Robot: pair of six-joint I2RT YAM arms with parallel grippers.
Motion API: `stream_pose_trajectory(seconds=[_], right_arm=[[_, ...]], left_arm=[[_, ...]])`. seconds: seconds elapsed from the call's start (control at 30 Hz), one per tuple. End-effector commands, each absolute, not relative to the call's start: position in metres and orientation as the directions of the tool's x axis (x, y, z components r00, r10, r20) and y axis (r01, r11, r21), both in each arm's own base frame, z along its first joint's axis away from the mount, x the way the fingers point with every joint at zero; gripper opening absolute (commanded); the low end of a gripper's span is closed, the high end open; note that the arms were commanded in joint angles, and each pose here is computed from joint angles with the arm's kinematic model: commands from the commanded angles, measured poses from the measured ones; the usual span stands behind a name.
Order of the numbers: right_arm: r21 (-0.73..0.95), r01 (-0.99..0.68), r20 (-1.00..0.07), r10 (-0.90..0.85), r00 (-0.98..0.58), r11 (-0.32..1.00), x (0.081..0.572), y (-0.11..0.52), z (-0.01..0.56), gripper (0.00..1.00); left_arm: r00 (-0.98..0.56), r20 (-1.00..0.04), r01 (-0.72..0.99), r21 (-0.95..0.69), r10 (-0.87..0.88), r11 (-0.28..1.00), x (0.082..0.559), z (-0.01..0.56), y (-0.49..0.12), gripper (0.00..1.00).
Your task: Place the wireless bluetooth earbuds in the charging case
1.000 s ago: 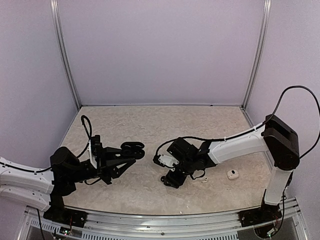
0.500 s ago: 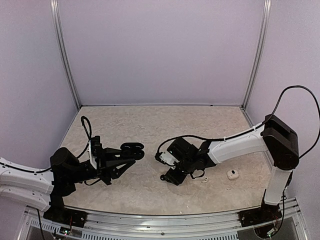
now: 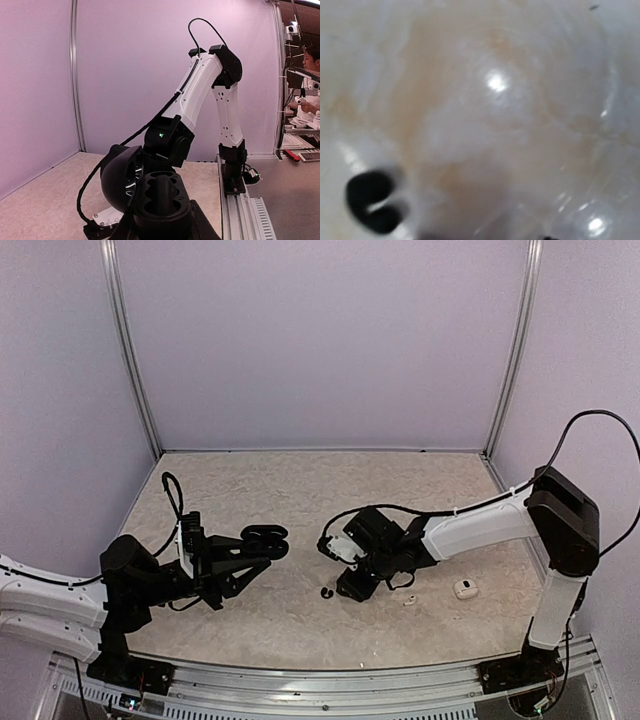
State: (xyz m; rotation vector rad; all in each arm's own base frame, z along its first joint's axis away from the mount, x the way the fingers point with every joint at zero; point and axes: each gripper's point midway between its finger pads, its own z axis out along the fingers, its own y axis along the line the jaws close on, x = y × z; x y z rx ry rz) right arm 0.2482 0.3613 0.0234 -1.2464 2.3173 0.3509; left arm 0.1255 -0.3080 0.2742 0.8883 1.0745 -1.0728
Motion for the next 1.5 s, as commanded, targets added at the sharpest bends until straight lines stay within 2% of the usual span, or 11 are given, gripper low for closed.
stream_pose_trajectory(seconds=[0.0, 0.13, 0.37, 0.87, 1.23, 1.47], right_arm=[[0.022, -0.9, -0.634, -0.69, -0.349, 0.435, 0.236, 0.372, 0.063, 0.53], [0.072, -0.953, -0.716, -0.65, -0.255, 0.295, 0.208, 0.387, 0.082, 0.49], [0.064, -0.969, -0.698, -0.683, -0.215, 0.24, 0.197, 0.408, 0.07, 0.38], [0.018, -0.953, -0.652, -0.719, -0.24, 0.301, 0.213, 0.414, 0.043, 0.29], [0.001, -0.949, -0.627, -0.739, -0.246, 0.315, 0.216, 0.41, 0.029, 0.27], [-0.009, -0.952, -0.615, -0.752, -0.236, 0.306, 0.215, 0.407, 0.024, 0.29]], left_arm=[[0.142, -0.954, 0.959, 0.066, -0.265, 0.275, 0.126, 0.283, -0.302, 0.0], [0.141, -0.953, 0.96, 0.065, -0.269, 0.272, 0.126, 0.284, -0.303, 0.0], [0.141, -0.953, 0.96, 0.065, -0.27, 0.272, 0.126, 0.285, -0.303, 0.0], [0.143, -0.953, 0.958, 0.066, -0.268, 0.278, 0.126, 0.285, -0.301, 0.0], [0.147, -0.953, 0.957, 0.07, -0.265, 0.281, 0.127, 0.285, -0.301, 0.0], [0.147, -0.952, 0.959, 0.07, -0.268, 0.276, 0.127, 0.286, -0.302, 0.0]])
